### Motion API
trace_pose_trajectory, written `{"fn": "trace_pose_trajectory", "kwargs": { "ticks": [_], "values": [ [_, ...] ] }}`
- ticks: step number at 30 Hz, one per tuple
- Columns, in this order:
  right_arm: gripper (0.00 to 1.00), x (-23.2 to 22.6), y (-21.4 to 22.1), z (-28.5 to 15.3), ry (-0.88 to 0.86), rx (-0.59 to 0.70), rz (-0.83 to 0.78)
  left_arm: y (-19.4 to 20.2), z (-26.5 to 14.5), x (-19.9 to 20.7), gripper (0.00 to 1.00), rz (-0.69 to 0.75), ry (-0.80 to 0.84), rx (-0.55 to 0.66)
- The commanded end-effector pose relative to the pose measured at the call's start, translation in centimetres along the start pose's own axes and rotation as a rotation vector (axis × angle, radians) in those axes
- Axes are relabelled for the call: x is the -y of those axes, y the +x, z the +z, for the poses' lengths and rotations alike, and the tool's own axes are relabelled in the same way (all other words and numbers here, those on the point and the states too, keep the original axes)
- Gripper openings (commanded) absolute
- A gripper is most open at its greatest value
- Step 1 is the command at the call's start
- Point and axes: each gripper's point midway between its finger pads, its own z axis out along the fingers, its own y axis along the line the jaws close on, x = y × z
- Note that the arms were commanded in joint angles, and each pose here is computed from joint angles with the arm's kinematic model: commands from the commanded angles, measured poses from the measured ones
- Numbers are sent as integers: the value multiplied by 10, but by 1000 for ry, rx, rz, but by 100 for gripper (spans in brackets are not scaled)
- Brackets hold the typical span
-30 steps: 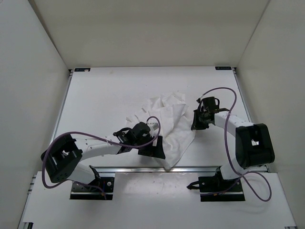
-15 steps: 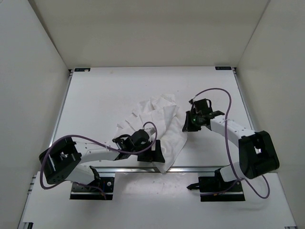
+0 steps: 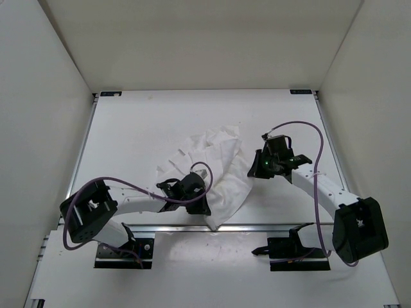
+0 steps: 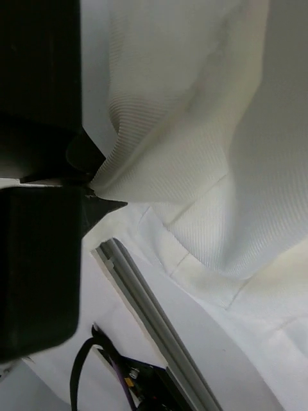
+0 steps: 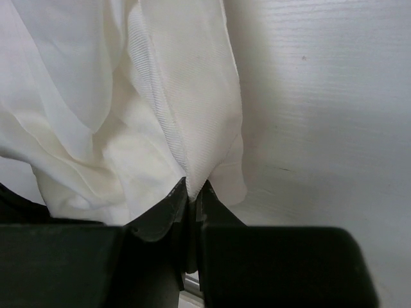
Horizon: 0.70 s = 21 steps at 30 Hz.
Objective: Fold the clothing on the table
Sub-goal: Flatten the skirt out
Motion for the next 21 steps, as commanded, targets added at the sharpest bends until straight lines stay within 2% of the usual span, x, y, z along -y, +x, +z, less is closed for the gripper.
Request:
{"fn": "trace_pose_trajectory", "kwargs": {
  "ticks": [1,3,4,5,6,7,8,9,10,11,12,14,15,16,21],
  "values": [
    [0,-6,-16,-12,-27,41,0,-47,-18,-1,0,27,-41,103],
    [0,-23,-41,-30,-71,94,-47,-73,-41,0,0,50,-20,139],
    [0,-25,-50,-36,-80,112,-44,-103,-63,8,0,32,19,212],
    [0,-35,-68,-46,-102,151,-76,-124,-80,-1,0,32,8,250],
    [0,-50,-96,-65,-159,220,-100,-146,-105,8,0,76,29,307],
    [0,-59,-105,-76,-220,241,-127,-182,-137,15,0,79,72,399],
    [0,-73,-135,-94,-269,334,-185,-206,-157,3,0,101,68,445],
    [0,-100,-155,-116,-366,398,-252,-233,-184,13,0,157,74,518],
    [0,-105,-169,-119,-360,428,-275,-268,-212,16,0,168,77,597],
    [0,-121,-195,-142,-363,515,-308,-298,-235,16,0,192,46,646],
    [0,-136,-216,-159,-382,570,-342,-304,-238,13,0,214,15,626],
    [0,-150,-244,-175,-409,617,-349,-346,-277,36,0,265,1,708],
    [0,-162,-254,-184,-434,639,-376,-351,-264,30,0,239,-28,670],
    [0,-167,-263,-194,-437,662,-380,-362,-271,36,0,233,-29,687],
    [0,-180,-264,-210,-423,728,-415,-372,-281,38,0,162,-18,746]
  ]
}}
